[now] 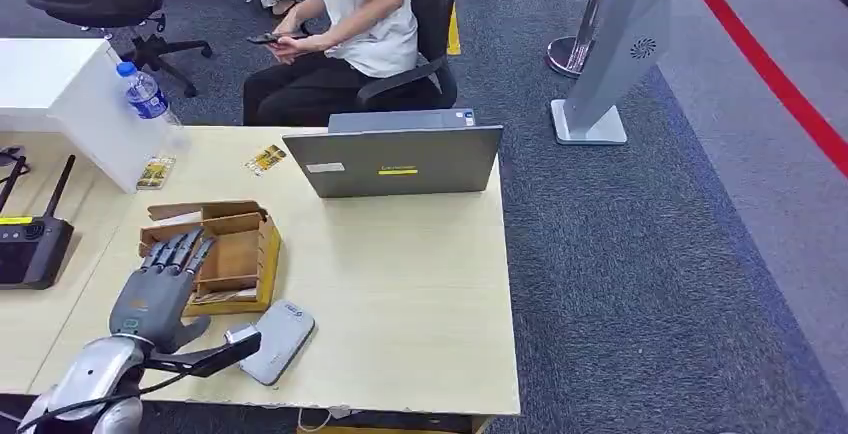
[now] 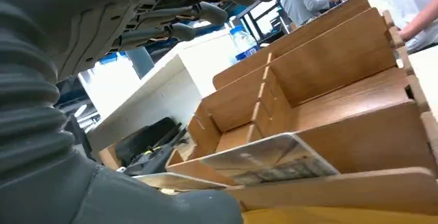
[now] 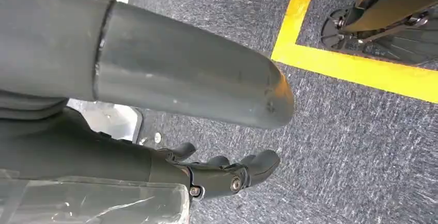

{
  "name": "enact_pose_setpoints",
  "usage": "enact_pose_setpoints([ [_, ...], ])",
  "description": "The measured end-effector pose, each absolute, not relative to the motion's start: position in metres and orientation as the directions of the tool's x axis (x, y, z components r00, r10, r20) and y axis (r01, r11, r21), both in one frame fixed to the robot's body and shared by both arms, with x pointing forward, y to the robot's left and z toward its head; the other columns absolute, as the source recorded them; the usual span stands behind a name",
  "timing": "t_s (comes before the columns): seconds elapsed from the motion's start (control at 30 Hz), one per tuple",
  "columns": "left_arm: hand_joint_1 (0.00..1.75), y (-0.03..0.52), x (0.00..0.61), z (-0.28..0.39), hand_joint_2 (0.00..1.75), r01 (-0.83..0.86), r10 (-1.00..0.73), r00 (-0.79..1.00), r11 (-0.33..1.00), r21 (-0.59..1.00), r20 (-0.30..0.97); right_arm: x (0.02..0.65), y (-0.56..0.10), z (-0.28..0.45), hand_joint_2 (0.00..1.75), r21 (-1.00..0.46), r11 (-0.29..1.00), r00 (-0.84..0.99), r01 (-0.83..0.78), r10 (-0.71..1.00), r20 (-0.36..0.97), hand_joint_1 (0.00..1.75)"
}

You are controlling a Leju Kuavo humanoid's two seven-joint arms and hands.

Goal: Pass the card to the sensor for recognition and then transmit it.

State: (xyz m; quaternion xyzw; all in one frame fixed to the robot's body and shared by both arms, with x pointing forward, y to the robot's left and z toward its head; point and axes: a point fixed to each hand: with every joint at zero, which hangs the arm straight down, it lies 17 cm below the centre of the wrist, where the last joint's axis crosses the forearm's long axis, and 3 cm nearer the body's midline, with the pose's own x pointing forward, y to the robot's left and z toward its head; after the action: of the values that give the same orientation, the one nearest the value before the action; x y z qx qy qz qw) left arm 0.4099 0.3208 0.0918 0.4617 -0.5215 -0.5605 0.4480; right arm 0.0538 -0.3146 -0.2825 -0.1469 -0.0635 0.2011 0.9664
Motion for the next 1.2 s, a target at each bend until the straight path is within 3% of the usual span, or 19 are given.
enact_pose_setpoints([
  [0.37, 0.00, 0.314, 0.418, 0.078, 1.75, 0.049, -0.988, -0.153, -0.038, 0.998, -0.030, 0.054, -0.314, -0.282, 0.00, -0.311, 0.868, 0.904, -0.387, 0.424, 0.058, 0.00],
  [0.4, 1.75, 0.313, 0.418, 0.078, 1.75, 0.049, -0.988, -0.154, -0.035, 0.998, -0.028, 0.054, -0.314, -0.282, 0.00, -0.311, 0.867, 0.903, -0.389, 0.425, 0.057, 0.00],
  [1.2, 1.75, 0.300, 0.421, 0.078, 1.75, 0.042, -0.982, -0.185, 0.032, 0.999, 0.039, 0.055, -0.315, -0.282, 0.00, -0.311, 0.866, 0.902, -0.392, 0.428, 0.057, 0.00],
])
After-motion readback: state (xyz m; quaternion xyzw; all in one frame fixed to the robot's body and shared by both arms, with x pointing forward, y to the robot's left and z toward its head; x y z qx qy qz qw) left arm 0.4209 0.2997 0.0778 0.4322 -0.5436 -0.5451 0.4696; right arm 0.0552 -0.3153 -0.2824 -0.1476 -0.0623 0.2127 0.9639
